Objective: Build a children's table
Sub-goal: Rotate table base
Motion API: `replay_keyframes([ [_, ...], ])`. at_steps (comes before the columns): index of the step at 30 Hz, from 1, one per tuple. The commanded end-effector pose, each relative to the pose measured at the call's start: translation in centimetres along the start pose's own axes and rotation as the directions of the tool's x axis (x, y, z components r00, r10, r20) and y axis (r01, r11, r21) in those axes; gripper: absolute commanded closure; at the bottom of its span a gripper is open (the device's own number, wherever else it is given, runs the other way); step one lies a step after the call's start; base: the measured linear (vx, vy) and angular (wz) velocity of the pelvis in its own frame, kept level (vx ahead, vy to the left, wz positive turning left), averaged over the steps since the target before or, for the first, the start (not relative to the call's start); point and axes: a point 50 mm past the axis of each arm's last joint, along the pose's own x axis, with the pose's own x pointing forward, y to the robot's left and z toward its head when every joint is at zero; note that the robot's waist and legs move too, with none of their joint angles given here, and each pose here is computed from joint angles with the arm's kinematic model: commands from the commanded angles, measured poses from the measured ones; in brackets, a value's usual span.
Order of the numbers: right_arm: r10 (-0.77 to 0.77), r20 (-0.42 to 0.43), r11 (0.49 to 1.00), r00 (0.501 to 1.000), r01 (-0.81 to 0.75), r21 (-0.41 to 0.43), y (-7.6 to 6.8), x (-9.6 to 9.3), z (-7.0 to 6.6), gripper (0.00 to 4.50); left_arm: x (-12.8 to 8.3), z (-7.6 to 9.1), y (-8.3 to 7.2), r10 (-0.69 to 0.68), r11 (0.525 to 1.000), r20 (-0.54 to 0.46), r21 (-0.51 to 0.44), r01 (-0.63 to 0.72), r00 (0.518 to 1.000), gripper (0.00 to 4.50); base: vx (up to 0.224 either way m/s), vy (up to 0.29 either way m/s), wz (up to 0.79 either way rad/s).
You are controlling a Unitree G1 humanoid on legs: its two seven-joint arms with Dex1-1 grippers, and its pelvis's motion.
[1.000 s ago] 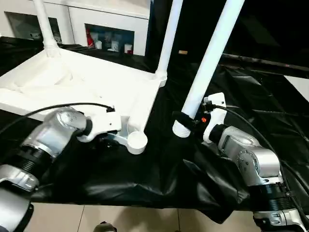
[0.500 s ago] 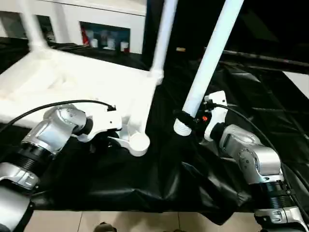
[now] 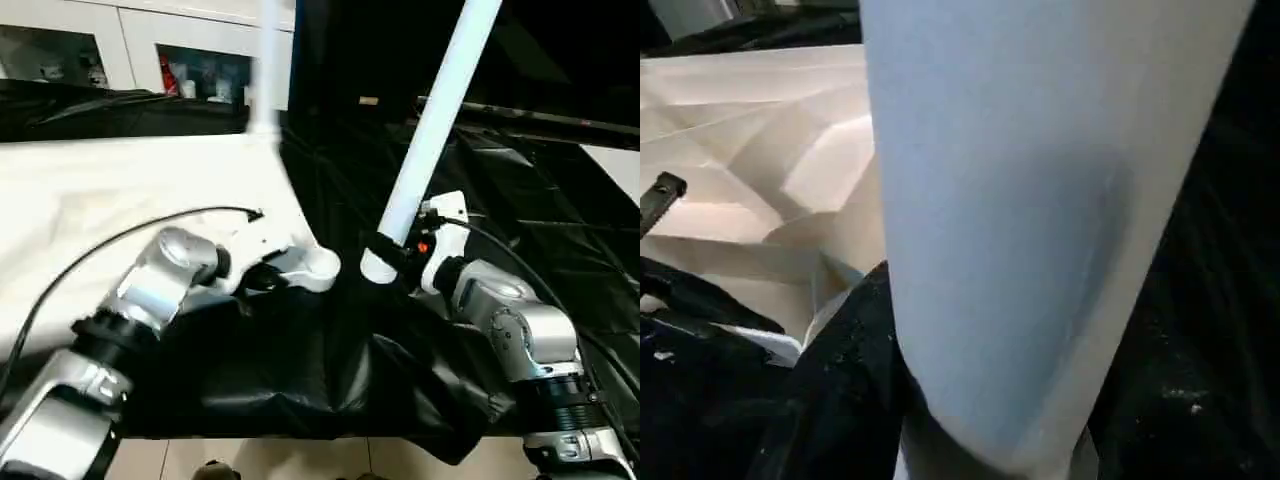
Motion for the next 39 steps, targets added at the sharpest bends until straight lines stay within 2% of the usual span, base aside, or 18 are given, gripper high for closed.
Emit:
replay_keyframes([
  [1, -0.016, 0.032, 1.000, 0.999, 0.017, -0.026, -0.3, 0.0, 1.0, 2.59, 0.2, 0.3, -0.2, 0.020, 0.999, 0.022, 0.051, -0.021, 1.000, 4.50, 0.000, 0.000, 0.00],
  [5, -0.022, 0.034, 0.999, 0.999, 0.022, -0.025, -0.4, -0.1, 1.0, 2.59, 0.3, 0.2, -0.2, 0.031, 0.998, 0.042, 0.061, -0.034, 0.999, 4.50, 0.000, 0.000, 0.00],
  [7, -0.022, 0.034, 0.999, 0.999, 0.023, -0.025, -0.4, -0.1, 1.0, 2.59, 0.3, 0.1, -0.3, 0.027, 0.997, 0.044, 0.067, -0.030, 0.999, 3.90, 0.000, 0.000, 0.00],
  [10, -0.025, 0.034, 0.999, 0.999, 0.026, -0.022, -0.3, -0.2, 0.9, 2.59, 0.1, 0.2, 0.0, 0.024, 0.999, 0.083, 0.038, -0.028, 0.996, 3.87, 0.000, 0.000, 0.00],
  [14, -0.025, 0.034, 0.999, 0.999, 0.026, -0.020, -0.3, -0.2, 0.9, 2.59, -0.4, 0.3, 0.5, 0.067, 0.998, 0.118, 0.008, -0.069, 0.991, 3.47, 0.000, 0.000, 0.00],
  [24, -0.007, 0.028, 1.000, 1.000, 0.008, -0.019, 0.0, 0.1, 0.8, 2.59, -1.6, -1.2, 0.2, 0.023, 1.000, 0.058, -0.004, -0.023, 0.998, 3.47, 0.000, 0.000, 0.00],
  [31, -0.005, 0.026, 1.000, 1.000, 0.006, -0.019, 0.0, 0.0, 0.7, 2.59, -1.6, -1.6, 0.2, 0.030, 1.000, 0.043, -0.012, -0.029, 0.999, 3.47, 0.000, 0.000, 0.00],
  [32, -0.006, 0.026, 1.000, 1.000, 0.006, -0.018, 0.0, 0.0, 0.7, 2.59, -1.6, -1.6, 0.2, 0.036, 0.999, 0.046, -0.016, -0.035, 0.998, 3.75, 0.000, 0.000, 0.00],
  [35, -0.006, 0.026, 1.000, 1.000, 0.006, -0.018, 0.0, -0.1, 0.7, 2.59, -1.7, -1.6, 0.3, 0.038, 0.999, 0.048, -0.021, -0.037, 0.998, 3.86, 0.000, 0.000, 0.00],
  [39, -0.003, 0.026, 1.000, 1.000, 0.003, -0.018, 0.0, -0.1, 0.7, 2.59, -1.7, -1.6, 0.2, 0.031, 0.999, 0.049, -0.024, -0.030, 0.998, 4.34, 0.000, 0.000, 0.00],
])
